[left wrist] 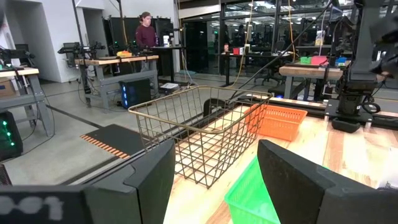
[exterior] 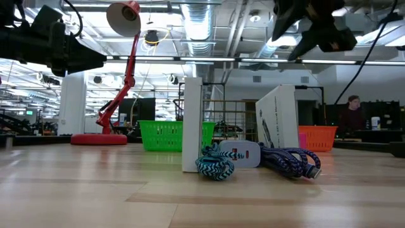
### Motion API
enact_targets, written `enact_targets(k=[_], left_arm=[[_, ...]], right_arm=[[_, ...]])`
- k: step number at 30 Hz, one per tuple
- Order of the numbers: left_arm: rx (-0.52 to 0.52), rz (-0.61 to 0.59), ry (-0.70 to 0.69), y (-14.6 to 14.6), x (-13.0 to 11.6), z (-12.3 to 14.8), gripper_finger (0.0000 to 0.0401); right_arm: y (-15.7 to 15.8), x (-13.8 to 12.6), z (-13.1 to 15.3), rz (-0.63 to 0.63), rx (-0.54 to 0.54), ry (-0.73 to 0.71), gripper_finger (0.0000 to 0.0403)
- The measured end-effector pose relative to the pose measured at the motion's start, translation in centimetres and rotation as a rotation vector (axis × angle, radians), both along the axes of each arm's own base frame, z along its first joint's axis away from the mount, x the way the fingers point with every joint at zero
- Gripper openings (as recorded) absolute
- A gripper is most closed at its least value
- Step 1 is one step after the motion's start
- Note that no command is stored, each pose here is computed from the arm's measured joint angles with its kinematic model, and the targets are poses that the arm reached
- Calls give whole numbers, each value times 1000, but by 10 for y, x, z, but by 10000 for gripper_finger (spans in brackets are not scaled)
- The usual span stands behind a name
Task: Pick and place items into bin
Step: Put the left white card reader box into the gold wire basket
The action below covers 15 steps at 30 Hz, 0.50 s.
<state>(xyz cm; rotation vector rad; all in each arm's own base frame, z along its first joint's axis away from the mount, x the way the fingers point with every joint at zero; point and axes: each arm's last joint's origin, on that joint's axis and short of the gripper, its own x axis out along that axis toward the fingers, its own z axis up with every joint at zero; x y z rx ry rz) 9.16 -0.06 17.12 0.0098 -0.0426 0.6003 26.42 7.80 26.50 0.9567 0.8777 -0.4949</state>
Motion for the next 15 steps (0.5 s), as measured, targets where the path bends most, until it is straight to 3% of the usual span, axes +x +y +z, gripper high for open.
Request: enact_targets(k=[15], left_arm=[[0, 0, 0, 0, 0, 0, 217]], right_arm=[[2, 14, -8, 33, 170, 32, 171]])
